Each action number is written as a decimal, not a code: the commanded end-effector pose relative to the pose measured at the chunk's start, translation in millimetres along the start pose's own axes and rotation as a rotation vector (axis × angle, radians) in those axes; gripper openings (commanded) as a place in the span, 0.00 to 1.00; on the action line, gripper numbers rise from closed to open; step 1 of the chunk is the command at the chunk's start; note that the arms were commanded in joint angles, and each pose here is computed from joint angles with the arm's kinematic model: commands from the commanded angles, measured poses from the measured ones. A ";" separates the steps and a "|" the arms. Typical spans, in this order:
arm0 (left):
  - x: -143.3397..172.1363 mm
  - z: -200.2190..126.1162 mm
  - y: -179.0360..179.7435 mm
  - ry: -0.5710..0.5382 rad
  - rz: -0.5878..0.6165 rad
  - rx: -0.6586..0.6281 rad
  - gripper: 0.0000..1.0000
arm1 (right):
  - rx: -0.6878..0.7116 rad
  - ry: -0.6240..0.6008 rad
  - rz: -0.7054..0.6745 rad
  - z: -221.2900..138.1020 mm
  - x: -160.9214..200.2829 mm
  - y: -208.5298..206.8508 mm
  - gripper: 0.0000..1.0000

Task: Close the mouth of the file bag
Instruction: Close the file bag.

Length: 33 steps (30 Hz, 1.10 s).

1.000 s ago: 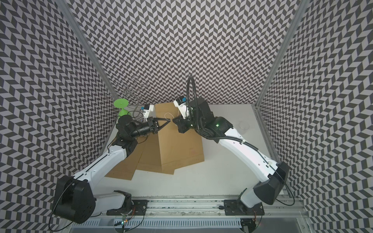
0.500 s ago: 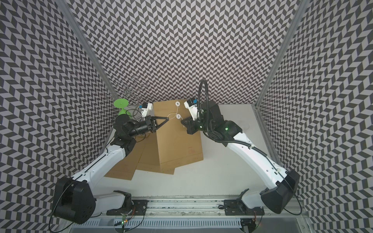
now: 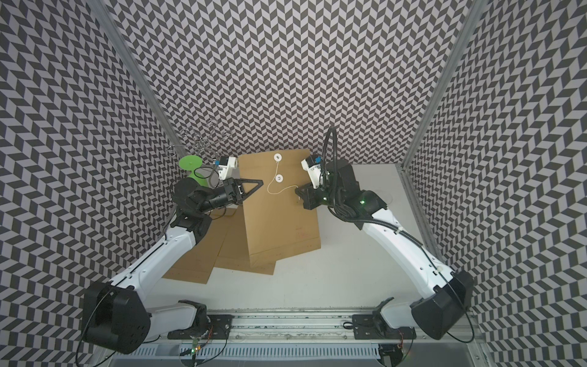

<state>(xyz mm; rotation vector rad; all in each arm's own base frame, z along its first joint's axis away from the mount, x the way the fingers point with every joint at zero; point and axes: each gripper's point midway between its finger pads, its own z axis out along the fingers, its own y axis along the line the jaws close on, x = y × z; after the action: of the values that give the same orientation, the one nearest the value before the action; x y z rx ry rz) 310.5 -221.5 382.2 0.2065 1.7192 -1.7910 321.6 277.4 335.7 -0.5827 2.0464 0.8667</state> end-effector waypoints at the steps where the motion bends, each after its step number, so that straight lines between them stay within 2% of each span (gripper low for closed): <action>1: -6.2 -3.4 -35.7 -0.005 0.096 0.066 0.00 | -0.018 -0.076 -0.021 -13.7 -18.6 5.3 0.00; 33: 3.2 -5.1 -83.9 0.054 0.186 0.205 0.00 | 0.102 -0.121 0.037 -18.7 -34.0 -42.0 0.00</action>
<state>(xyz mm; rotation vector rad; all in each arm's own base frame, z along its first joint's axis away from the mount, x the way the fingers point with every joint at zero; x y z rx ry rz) 282.3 -224.3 418.7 0.3733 1.6033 -1.8529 348.6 241.8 336.2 -0.4542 2.0554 0.8125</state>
